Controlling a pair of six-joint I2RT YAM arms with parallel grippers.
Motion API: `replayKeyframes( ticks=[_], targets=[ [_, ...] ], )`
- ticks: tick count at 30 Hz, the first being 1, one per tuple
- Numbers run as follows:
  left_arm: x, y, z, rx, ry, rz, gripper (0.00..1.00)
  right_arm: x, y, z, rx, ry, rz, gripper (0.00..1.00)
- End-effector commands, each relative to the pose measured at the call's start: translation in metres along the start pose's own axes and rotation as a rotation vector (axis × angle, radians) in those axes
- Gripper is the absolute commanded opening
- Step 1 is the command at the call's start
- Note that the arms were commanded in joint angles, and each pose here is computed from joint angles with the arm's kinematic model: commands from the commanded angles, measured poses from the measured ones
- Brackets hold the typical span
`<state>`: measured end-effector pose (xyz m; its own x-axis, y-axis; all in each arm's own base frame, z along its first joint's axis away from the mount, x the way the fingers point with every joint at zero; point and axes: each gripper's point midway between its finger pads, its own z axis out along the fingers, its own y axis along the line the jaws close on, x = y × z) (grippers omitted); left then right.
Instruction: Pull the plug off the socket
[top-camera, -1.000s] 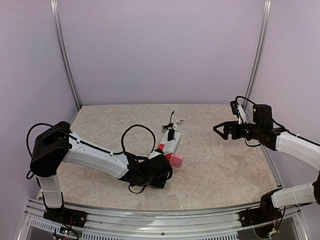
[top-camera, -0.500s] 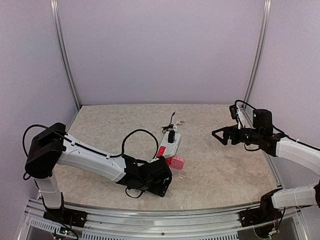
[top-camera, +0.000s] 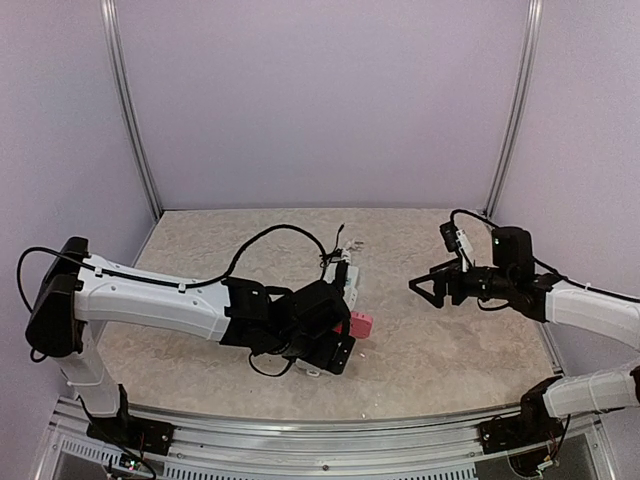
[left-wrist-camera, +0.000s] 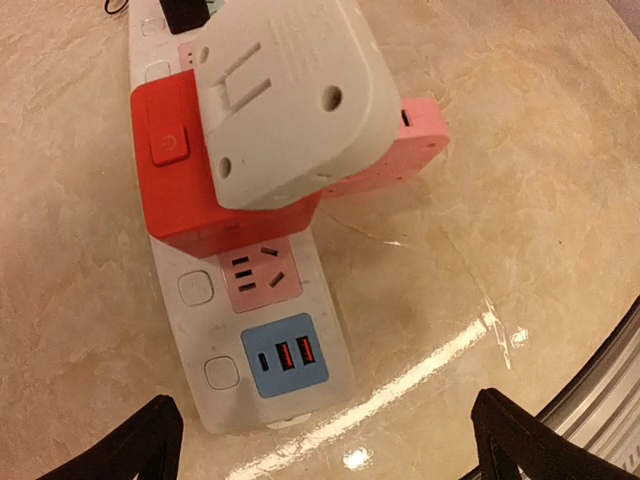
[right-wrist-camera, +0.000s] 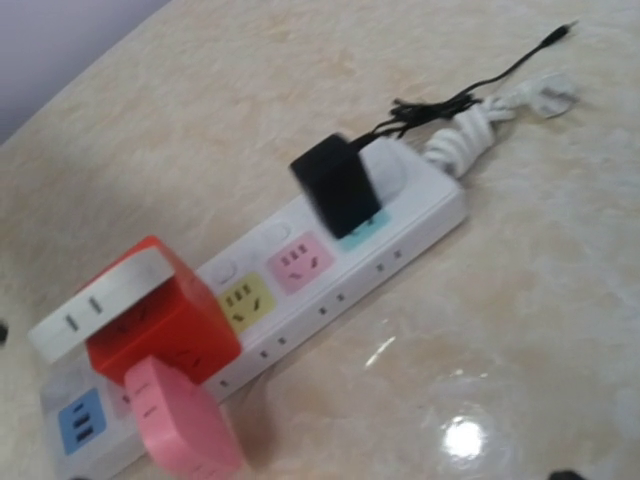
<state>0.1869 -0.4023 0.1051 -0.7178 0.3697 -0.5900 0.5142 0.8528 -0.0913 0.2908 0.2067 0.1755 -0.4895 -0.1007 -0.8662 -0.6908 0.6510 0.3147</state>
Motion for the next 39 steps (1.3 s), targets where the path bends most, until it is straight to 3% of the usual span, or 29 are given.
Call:
replayKeyframes(
  ticks=[1, 23, 31, 36, 39],
  targets=[
    [-0.023, 0.018, -0.016, -0.014, -0.020, -0.075, 0.99, 0.016, 0.006, 0.009, -0.016, 0.023, -0.028, 0.98],
    [-0.082, 0.006, 0.020, -0.021, -0.062, -0.030, 0.84, 0.040, 0.031, 0.033, -0.122, 0.057, -0.009, 0.96],
    [-0.084, 0.015, 0.026, -0.073, -0.053, -0.014, 0.67, 0.046, 0.034, 0.041, -0.140, 0.072, -0.005, 0.96],
    [-0.083, 0.027, 0.023, -0.082, -0.051, -0.048, 0.52, 0.050, 0.035, 0.046, -0.141, 0.088, -0.010, 0.95],
    [-0.087, 0.030, 0.013, -0.056, -0.080, -0.074, 0.49, 0.052, 0.037, 0.050, -0.145, 0.099, -0.021, 0.94]
  ],
)
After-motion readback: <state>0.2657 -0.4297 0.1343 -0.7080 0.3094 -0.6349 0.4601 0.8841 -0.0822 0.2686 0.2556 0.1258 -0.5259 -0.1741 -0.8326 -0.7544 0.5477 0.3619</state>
